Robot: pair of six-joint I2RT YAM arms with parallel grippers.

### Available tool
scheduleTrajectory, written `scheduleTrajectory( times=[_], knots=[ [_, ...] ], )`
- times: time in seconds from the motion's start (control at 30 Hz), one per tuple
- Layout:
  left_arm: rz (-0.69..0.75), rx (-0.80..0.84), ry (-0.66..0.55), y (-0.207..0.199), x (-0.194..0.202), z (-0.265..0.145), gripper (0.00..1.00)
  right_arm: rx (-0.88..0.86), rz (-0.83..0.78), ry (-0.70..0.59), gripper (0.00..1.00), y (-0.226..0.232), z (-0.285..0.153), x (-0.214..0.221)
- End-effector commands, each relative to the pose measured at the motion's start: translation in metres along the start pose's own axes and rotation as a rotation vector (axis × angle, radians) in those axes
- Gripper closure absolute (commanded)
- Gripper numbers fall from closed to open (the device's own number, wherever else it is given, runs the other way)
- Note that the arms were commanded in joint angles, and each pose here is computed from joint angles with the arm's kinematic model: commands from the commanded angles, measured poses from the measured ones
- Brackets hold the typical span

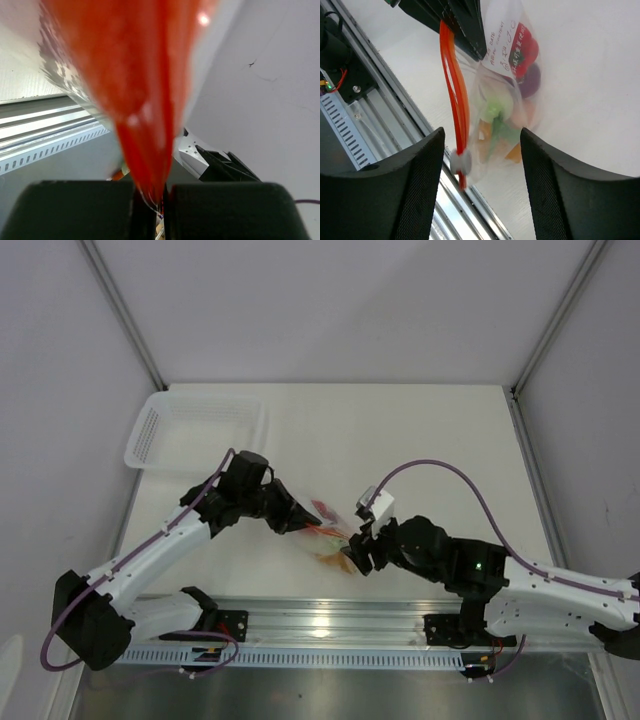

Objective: Place the food in the zip-top bag and seal the zipper
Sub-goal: Zip the zipper food storage bag at the center of the board.

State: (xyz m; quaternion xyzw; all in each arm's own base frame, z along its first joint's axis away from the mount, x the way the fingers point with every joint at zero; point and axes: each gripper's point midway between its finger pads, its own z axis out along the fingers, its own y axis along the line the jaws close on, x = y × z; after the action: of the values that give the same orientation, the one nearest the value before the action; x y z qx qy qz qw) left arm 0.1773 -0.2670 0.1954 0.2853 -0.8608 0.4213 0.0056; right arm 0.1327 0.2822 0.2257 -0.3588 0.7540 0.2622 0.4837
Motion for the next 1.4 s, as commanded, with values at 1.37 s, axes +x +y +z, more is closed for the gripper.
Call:
scheduleTrajectory(
  times=[1.37],
  knots=[
    [-0.12, 0.144, -0.017, -0.039, -0.004, -0.037, 0.99, -0.04, 0.205, -0.324, 0.58, -0.027, 0.015, 0.005]
  ],
)
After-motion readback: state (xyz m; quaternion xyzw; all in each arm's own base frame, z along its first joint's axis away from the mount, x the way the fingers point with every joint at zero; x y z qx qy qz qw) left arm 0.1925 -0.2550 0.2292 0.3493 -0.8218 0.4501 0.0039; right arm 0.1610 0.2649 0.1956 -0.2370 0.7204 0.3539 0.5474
